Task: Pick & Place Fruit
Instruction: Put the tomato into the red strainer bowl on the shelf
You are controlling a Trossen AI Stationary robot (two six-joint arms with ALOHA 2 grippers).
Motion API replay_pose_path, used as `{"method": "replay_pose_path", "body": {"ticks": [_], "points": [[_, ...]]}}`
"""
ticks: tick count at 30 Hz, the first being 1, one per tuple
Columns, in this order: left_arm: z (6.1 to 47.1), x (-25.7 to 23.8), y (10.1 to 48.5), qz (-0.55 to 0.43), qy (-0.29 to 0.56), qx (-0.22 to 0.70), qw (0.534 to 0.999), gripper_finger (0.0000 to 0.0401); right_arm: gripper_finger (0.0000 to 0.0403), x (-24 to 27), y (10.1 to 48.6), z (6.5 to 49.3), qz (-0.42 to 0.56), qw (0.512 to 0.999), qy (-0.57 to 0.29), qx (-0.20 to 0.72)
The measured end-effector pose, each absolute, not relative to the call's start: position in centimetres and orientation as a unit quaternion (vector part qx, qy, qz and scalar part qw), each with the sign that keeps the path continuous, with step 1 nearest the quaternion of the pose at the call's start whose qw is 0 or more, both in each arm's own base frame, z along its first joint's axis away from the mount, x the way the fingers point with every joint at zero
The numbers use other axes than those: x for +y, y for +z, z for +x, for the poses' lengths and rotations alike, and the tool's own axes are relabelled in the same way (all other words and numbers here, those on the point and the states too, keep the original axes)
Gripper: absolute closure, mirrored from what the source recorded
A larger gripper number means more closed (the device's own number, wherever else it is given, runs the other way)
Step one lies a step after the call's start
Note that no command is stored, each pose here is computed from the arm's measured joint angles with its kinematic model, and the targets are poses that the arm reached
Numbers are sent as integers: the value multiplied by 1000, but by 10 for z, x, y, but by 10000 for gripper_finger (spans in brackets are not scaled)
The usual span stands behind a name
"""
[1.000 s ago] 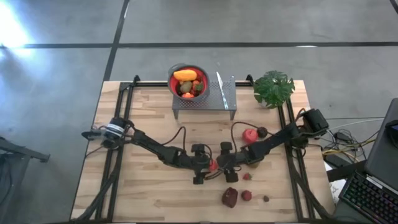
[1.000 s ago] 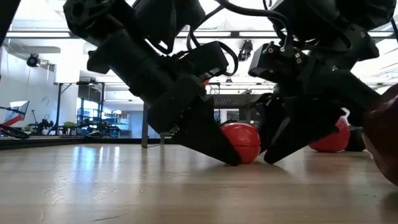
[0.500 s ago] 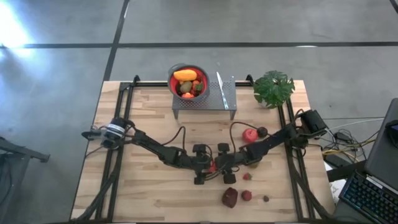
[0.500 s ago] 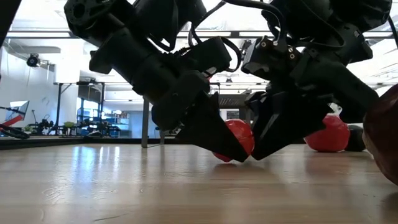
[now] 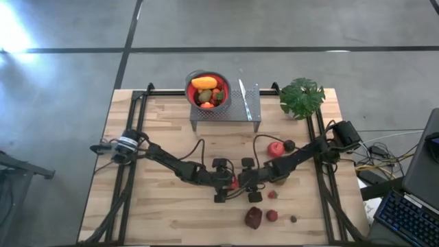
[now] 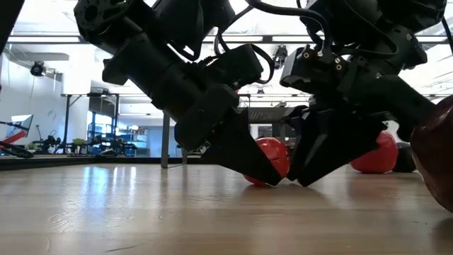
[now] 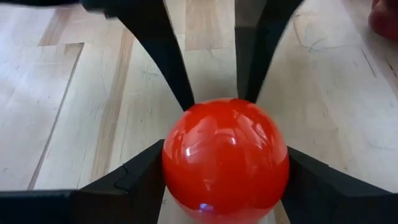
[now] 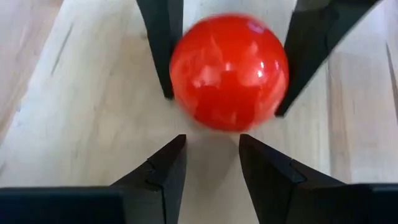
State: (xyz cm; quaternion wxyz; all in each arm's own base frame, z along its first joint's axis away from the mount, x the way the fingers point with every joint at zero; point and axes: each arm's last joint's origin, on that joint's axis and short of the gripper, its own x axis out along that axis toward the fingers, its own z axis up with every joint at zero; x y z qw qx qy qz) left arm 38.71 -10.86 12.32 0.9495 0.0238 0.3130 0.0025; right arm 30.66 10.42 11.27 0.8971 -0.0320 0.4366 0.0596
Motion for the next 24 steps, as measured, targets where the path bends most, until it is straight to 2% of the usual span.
{"method": "replay_pose_path", "body": {"ticks": [4,9,17,24], "points": [[383,-107,133,31,3,321,947,145,243,101,118,299,-37,884,55,463],[371,-101,170,60,30,313,947,140,241,98,132,290,-41,878,54,473],[332,-65,277,149,179,228,946,138,279,96,153,285,-44,894,63,441],[301,13,362,119,295,168,933,137,308,95,157,287,-46,902,65,423]]}}
